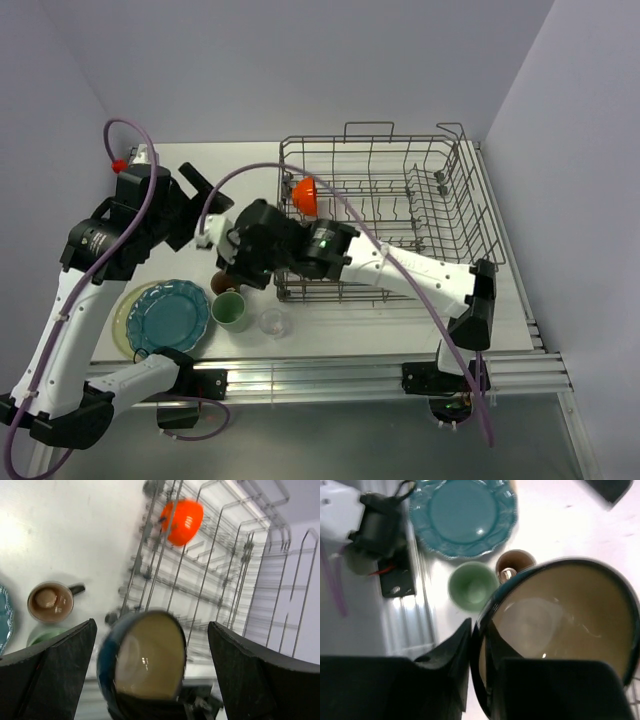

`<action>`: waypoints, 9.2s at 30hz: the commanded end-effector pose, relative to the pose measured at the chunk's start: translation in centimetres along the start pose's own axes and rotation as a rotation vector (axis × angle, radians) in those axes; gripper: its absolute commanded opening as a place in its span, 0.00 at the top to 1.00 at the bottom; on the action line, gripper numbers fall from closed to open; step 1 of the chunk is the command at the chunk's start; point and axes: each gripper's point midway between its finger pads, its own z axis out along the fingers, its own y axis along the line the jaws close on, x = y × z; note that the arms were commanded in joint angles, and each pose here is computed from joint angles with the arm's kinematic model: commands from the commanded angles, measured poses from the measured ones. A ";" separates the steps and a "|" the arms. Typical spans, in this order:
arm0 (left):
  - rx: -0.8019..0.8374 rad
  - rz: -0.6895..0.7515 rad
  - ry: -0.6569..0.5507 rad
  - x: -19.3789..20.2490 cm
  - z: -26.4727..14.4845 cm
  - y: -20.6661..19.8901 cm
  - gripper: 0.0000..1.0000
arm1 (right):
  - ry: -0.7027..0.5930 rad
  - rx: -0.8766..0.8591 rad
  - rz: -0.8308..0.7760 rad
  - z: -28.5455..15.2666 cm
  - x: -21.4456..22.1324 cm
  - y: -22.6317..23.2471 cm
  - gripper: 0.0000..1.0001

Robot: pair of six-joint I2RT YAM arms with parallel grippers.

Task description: Load the mixed dishes into the dish rack

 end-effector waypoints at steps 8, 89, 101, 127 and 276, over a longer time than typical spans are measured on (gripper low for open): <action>-0.107 0.021 0.083 3.9 -1.6 5.4 0.06 | -0.456 0.152 0.552 -13.6 -3.8 -17.0 1.00; -0.284 -0.019 0.253 10.8 1.8 12.6 0.09 | -1.069 0.125 1.592 -9.0 18.4 -35.4 0.66; -0.298 -0.024 0.258 11.3 1.9 13.4 0.08 | -0.984 0.128 1.530 -8.7 18.2 -34.7 0.34; -0.443 0.011 0.284 13.2 3.6 17.6 0.08 | -0.288 0.444 1.307 -4.5 17.2 -33.9 0.15; 0.835 -0.500 0.485 8.2 -4.8 -8.3 1.00 | -0.667 -0.773 0.988 -18.1 -5.6 -6.7 0.13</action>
